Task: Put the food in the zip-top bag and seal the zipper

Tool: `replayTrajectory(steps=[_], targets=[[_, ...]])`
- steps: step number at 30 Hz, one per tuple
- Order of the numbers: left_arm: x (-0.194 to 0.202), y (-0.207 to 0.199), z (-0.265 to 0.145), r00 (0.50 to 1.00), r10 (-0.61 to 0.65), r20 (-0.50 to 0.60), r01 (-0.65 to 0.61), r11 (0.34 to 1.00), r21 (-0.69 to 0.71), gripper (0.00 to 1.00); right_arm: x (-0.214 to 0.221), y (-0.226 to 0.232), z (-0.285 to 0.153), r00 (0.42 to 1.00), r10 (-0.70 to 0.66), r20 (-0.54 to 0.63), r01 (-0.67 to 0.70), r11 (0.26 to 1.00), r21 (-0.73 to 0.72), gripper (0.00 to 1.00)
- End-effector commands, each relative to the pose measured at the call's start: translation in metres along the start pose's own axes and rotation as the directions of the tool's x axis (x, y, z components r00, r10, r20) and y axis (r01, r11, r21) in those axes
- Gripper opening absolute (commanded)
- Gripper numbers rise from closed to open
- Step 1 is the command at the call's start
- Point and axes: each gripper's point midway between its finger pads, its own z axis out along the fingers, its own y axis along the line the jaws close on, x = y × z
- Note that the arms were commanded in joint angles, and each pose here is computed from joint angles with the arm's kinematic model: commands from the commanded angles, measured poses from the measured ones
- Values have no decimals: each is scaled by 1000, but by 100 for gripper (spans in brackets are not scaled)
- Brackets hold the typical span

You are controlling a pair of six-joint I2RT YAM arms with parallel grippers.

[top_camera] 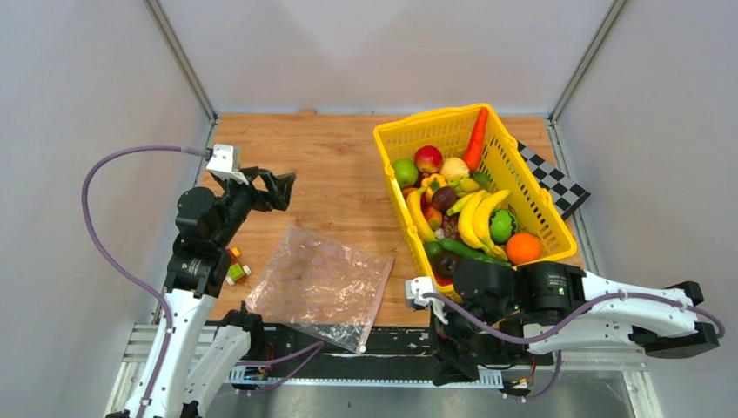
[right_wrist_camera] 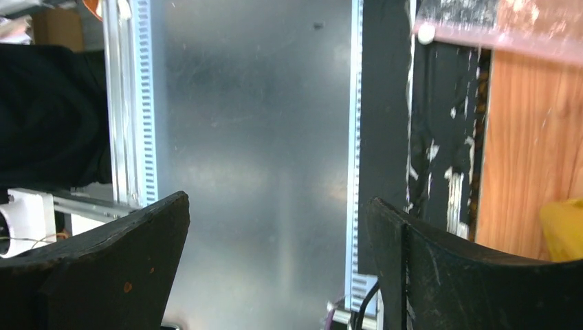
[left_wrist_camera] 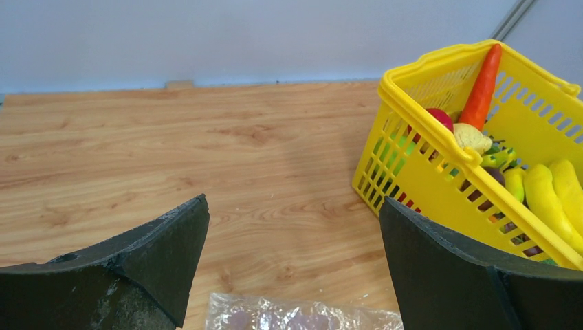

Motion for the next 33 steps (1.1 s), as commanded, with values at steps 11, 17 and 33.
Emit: replayTrajectory(steps=[11, 17, 33], targets=[[-3, -8, 5, 1000, 30, 4, -31, 998, 62, 100, 27, -110, -67, 989, 115, 97, -150, 718, 680, 100], [10, -18, 13, 999, -18, -36, 22, 992, 124, 100, 10, -134, -100, 950, 159, 270, -312, 555, 771, 100], [77, -21, 24, 953, -60, -297, 113, 980, 166, 100, -23, -228, -135, 799, 166, 579, -599, 318, 735, 100]])
